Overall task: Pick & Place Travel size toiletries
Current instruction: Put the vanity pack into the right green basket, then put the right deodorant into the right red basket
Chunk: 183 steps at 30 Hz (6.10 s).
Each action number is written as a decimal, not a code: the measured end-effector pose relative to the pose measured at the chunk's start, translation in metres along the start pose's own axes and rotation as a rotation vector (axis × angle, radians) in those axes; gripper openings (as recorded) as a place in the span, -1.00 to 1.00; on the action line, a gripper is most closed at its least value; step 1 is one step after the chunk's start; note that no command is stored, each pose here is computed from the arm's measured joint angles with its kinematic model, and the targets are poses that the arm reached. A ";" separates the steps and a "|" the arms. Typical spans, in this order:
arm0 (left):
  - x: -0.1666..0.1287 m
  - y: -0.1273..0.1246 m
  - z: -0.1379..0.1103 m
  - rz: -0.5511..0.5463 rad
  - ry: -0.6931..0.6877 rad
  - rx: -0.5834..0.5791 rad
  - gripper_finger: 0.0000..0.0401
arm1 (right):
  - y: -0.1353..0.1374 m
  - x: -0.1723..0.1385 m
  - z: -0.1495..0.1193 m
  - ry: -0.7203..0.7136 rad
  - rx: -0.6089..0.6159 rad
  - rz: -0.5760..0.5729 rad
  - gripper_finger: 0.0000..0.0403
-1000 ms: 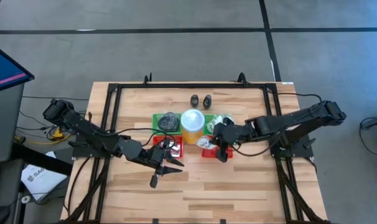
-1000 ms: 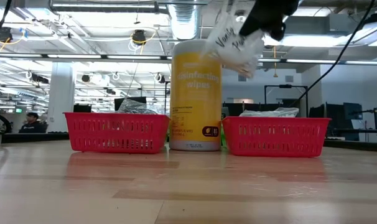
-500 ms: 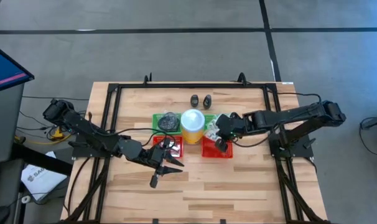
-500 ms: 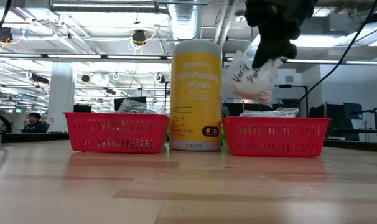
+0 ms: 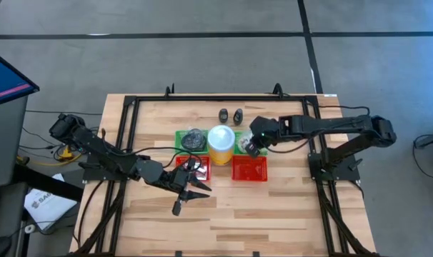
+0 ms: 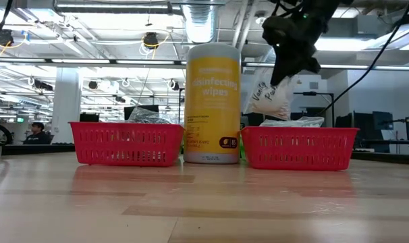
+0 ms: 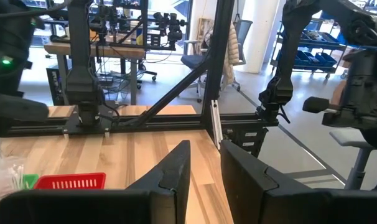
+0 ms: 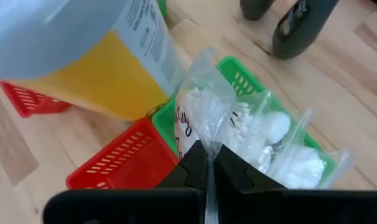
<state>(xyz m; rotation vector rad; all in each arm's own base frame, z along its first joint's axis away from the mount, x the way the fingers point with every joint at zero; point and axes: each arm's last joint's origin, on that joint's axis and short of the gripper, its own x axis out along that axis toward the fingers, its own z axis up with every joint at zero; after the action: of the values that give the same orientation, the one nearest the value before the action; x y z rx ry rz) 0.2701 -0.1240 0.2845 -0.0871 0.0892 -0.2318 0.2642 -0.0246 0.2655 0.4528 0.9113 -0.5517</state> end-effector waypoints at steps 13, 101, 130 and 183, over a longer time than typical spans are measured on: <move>0.000 0.000 0.000 0.003 0.000 0.000 -0.60 | -0.019 0.008 0.017 0.013 0.127 0.075 -1.00; 0.000 0.000 0.000 0.002 0.000 0.000 -0.60 | -0.066 0.053 0.014 -0.247 0.082 0.058 -0.27; 0.000 0.001 0.000 0.031 -0.003 0.005 -0.60 | -0.097 0.088 0.032 -0.308 0.011 -0.028 0.11; 0.000 0.002 0.000 0.048 -0.004 0.031 -0.60 | -0.108 0.135 0.039 -0.370 -0.025 -0.028 -0.60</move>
<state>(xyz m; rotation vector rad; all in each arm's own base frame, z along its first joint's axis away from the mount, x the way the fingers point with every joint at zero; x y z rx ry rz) 0.2705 -0.1224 0.2843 -0.0541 0.0836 -0.1847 0.2875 -0.1647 0.1592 0.3022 0.5697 -0.6241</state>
